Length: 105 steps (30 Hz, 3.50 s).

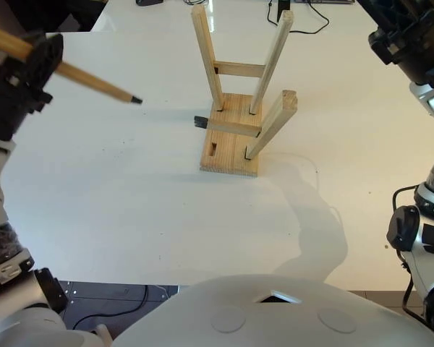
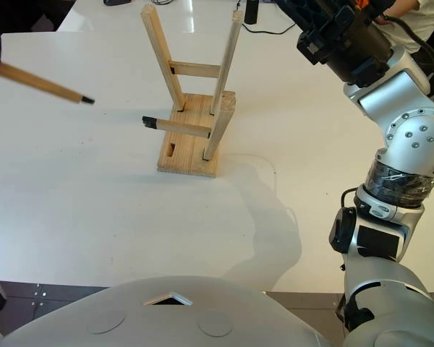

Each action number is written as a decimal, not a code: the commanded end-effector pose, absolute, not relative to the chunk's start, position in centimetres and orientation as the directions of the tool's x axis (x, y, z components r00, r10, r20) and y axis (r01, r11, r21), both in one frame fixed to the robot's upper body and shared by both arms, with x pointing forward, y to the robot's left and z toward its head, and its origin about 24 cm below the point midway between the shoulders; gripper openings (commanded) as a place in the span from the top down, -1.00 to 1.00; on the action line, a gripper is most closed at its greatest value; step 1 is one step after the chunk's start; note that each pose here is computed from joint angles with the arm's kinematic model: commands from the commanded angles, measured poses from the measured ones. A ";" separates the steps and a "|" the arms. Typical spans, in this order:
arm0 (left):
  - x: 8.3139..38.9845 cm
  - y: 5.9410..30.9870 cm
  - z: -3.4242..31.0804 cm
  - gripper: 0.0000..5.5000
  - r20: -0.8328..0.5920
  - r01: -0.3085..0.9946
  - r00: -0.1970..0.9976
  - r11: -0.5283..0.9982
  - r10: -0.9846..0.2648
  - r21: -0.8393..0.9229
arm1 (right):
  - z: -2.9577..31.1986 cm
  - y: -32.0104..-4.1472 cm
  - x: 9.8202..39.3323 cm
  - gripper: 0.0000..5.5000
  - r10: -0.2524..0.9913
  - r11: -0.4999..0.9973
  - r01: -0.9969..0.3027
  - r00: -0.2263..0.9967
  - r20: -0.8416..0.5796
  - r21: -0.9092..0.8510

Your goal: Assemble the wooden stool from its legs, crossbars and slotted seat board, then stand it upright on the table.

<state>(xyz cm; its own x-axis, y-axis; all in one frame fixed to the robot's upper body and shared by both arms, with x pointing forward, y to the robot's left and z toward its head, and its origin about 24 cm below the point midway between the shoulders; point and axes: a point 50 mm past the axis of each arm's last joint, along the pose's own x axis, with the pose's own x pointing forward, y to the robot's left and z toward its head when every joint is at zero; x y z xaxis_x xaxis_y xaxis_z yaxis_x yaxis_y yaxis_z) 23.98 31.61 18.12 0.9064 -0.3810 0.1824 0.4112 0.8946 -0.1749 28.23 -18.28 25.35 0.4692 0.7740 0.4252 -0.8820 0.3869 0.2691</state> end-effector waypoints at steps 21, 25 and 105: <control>22.9 18.3 14.2 0.26 0.179 0.750 0.657 0.608 -0.733 -0.260 | 14.3 -23.0 31.2 -0.11 0.592 0.725 -0.576 0.801 0.084 0.378; 22.0 15.8 16.1 0.26 0.197 0.847 0.525 0.530 -0.828 -0.027 | 12.2 -25.0 31.7 -0.11 0.507 0.799 -0.469 0.862 -0.001 0.377; 27.4 16.1 10.7 0.26 -0.208 0.899 0.434 0.409 -0.877 0.153 | 14.6 -13.2 26.0 1.00 0.799 0.600 -0.799 0.601 -0.017 -0.023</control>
<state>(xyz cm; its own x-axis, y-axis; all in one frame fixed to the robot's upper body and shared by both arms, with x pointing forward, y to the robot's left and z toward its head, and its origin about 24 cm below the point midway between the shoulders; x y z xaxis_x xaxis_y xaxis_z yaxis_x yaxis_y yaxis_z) 26.40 15.09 13.14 0.3253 -0.9425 -0.0771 0.9331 0.3067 0.1877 26.30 -15.93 13.15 0.7244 0.6853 -0.0746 -0.6860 0.7273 0.0211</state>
